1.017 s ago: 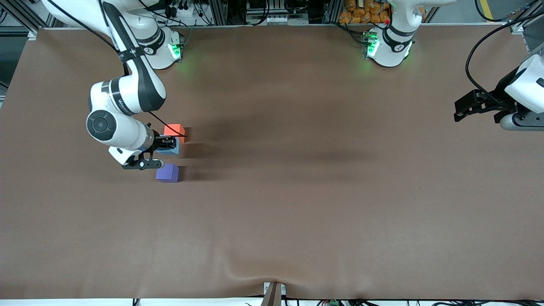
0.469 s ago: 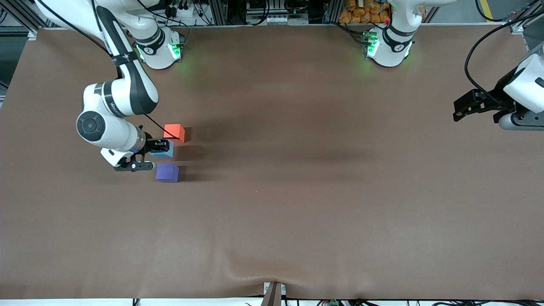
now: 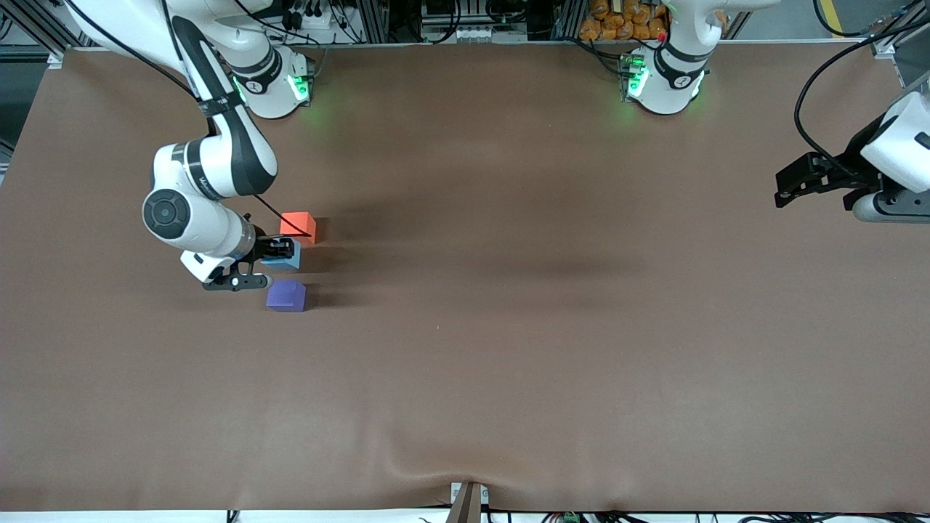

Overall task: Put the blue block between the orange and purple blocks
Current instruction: 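Lower the blue cube between the orange and purple cubes, open the right gripper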

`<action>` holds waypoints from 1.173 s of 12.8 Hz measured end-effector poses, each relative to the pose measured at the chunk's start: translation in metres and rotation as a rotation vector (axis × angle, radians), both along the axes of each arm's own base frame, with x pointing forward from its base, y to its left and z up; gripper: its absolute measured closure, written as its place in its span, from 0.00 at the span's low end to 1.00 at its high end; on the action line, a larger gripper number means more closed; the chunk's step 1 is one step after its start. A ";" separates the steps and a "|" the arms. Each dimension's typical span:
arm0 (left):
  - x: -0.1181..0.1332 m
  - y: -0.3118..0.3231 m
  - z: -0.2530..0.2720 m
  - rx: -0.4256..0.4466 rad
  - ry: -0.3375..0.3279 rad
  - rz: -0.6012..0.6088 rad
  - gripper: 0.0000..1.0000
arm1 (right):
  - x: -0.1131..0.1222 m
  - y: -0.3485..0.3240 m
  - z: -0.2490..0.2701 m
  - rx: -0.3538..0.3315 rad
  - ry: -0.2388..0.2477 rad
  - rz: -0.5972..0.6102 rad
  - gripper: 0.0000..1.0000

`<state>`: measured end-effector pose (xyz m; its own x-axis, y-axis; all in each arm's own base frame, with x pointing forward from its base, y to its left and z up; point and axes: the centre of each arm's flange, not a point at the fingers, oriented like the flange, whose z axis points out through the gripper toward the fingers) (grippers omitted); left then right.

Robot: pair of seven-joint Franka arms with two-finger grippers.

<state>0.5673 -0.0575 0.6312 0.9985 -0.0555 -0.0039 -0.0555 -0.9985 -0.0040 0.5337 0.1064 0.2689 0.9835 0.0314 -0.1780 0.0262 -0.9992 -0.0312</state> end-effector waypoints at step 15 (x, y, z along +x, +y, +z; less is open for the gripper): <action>0.000 -0.001 0.000 0.000 0.000 -0.001 0.00 | -0.010 0.000 -0.057 0.000 -0.025 -0.002 0.48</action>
